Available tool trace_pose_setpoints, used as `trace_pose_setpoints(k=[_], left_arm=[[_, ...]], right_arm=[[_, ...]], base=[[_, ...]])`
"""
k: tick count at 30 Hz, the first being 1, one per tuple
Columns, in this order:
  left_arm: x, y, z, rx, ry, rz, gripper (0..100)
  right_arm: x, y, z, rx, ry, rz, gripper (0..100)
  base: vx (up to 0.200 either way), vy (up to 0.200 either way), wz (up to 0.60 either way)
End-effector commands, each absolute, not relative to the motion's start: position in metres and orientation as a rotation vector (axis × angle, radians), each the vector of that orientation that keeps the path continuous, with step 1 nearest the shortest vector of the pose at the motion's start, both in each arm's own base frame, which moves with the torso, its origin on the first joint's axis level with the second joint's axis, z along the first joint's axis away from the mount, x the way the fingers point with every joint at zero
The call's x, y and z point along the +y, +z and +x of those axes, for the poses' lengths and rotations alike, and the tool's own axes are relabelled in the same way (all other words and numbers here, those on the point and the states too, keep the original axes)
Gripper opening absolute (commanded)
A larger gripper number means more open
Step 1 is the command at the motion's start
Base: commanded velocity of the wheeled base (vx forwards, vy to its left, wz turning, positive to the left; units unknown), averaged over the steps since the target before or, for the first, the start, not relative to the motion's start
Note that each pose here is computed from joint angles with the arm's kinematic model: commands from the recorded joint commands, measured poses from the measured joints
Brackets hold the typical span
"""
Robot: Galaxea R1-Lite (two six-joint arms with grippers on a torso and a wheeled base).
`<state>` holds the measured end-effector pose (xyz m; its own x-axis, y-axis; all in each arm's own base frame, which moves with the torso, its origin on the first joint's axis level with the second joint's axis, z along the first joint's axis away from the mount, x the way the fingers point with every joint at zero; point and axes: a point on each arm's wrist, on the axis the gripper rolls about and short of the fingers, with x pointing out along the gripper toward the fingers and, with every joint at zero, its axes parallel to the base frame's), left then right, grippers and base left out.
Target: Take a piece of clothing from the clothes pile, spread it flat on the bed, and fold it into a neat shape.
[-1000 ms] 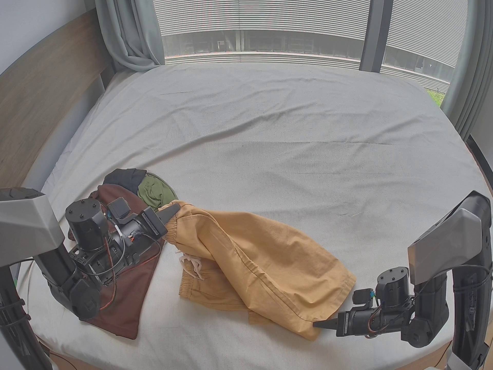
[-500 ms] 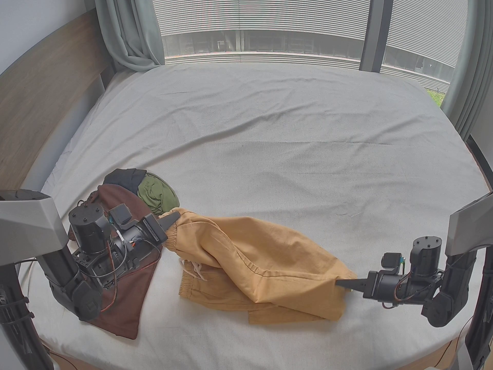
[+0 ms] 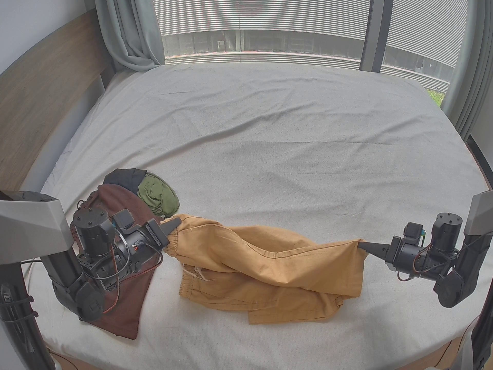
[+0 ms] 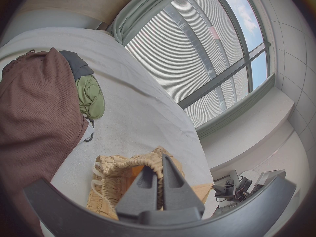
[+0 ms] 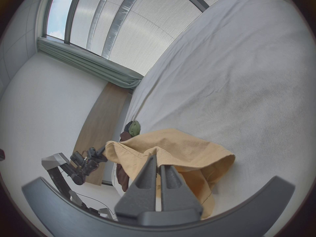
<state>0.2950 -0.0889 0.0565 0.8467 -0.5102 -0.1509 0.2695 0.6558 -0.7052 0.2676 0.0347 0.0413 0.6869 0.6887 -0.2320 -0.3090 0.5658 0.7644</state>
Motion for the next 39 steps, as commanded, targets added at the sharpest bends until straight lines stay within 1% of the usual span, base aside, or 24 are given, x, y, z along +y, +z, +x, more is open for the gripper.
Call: trace_pose_setpoints(k=[1,3,4,6,14,22,25,26,30,34,39], left_arm=[[-0.09,0.054,0.295,0.363,-0.451,-0.732,0],[-0.09,0.047,0.296,0.382,-0.437,-0.728,0],[-0.09,0.047,0.296,0.382,-0.437,-0.728,0],[-0.09,0.047,0.297,0.379,-0.438,-0.728,0],[-0.09,0.048,0.297,0.375,-0.438,-0.728,0],[-0.09,0.049,0.297,0.37,-0.44,-0.73,0],[-0.09,0.049,0.297,0.37,-0.44,-0.73,0],[-0.09,0.05,0.297,0.368,-0.44,-0.73,0],[-0.09,0.05,0.298,0.365,-0.442,-0.73,0],[-0.09,0.051,0.298,0.363,-0.441,-0.73,0],[-0.091,0.051,0.297,0.365,-0.444,-0.73,0]], right_arm=[[0.034,0.052,0.264,0.527,0.639,0.759,0],[0.04,0.038,0.262,0.594,0.639,0.77,0],[0.04,0.038,0.262,0.594,0.639,0.77,0],[0.045,0.016,0.263,0.677,0.625,0.783,0],[0.049,0.007,0.261,0.72,0.627,0.785,0],[0.05,0.006,0.261,0.724,0.631,0.782,0],[0.053,0.0,0.255,0.752,0.641,0.749,0],[0.055,-0.002,0.255,0.751,0.653,0.724,100],[0.061,-0.012,0.254,0.768,0.683,0.662,100],[0.066,-0.02,0.253,0.801,0.688,0.658,100],[0.067,-0.017,0.256,0.779,0.697,0.653,100]], base=[[0.0,0.0,0.0],[0.0,0.0,0.0],[0.0,0.0,0.0],[0.0,0.0,0.0],[0.0,0.0,0.0],[0.0,0.0,0.0],[0.0,0.0,0.0],[0.0,0.0,0.0],[0.0,0.0,0.0],[0.0,0.0,0.0],[0.0,0.0,0.0]])
